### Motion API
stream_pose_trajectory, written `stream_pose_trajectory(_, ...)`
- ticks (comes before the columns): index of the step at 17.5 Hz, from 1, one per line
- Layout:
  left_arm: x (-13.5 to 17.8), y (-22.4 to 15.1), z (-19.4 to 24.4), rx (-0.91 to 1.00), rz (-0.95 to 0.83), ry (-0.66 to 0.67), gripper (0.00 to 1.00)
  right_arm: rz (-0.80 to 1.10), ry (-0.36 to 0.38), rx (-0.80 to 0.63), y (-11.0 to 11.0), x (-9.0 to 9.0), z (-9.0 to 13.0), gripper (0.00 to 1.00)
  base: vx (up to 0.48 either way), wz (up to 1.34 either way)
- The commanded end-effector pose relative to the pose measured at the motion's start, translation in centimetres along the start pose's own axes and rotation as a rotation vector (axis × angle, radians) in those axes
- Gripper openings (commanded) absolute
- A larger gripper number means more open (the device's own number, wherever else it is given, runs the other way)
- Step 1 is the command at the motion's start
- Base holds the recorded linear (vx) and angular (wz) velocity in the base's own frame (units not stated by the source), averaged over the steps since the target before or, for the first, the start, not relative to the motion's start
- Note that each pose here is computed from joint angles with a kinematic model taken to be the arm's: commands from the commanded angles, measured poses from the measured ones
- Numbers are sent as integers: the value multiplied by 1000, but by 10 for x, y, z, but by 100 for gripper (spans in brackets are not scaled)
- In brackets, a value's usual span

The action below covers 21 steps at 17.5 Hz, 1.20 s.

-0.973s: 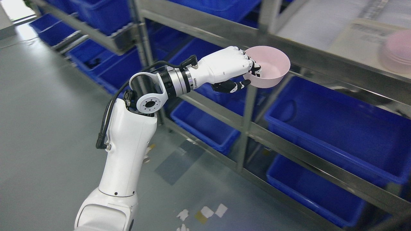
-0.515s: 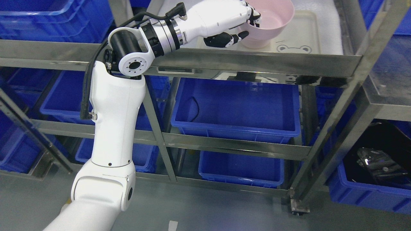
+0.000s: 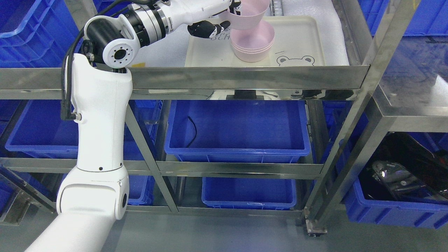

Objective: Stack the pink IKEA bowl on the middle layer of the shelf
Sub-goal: 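Carry the bowl over the white tray onto the stacked pink bowls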

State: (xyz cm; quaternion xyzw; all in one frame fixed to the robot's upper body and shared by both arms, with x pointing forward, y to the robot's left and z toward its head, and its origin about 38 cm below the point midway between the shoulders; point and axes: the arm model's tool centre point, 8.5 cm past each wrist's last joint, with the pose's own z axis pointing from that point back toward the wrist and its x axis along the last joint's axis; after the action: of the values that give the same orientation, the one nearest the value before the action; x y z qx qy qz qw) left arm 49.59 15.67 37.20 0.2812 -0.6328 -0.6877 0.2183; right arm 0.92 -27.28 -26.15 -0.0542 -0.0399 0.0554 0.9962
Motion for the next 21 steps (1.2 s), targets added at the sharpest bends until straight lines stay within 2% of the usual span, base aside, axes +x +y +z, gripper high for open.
stream_pose_trajectory(1,-6,-46,-24,-122,83,-27,9,2,8,-16,-10,-10,0,100,62,0)
stream_pose_trajectory(3,4,-65,-42,-146,117,-59,9,1,8,-16,-10,-10,0,100,58,0)
stream_pose_trajectory(7,9,-78,-57,-208,111,-65,9,2,8,-16,-10,-10,0,100,55,0)
stream_pose_trajectory(15,28,-70,-76,-199,83,-124,10,2,8,-16,-10,-10,0,100,48,0)
stream_pose_trajectory(19,28,-69,-76,-217,65,-118,10,2,8,-16,-10,-10,0,100,7,0)
stream_pose_trajectory(21,24,-53,-77,-210,48,-111,10,1,8,-16,-10,-10,0,100,0,0)
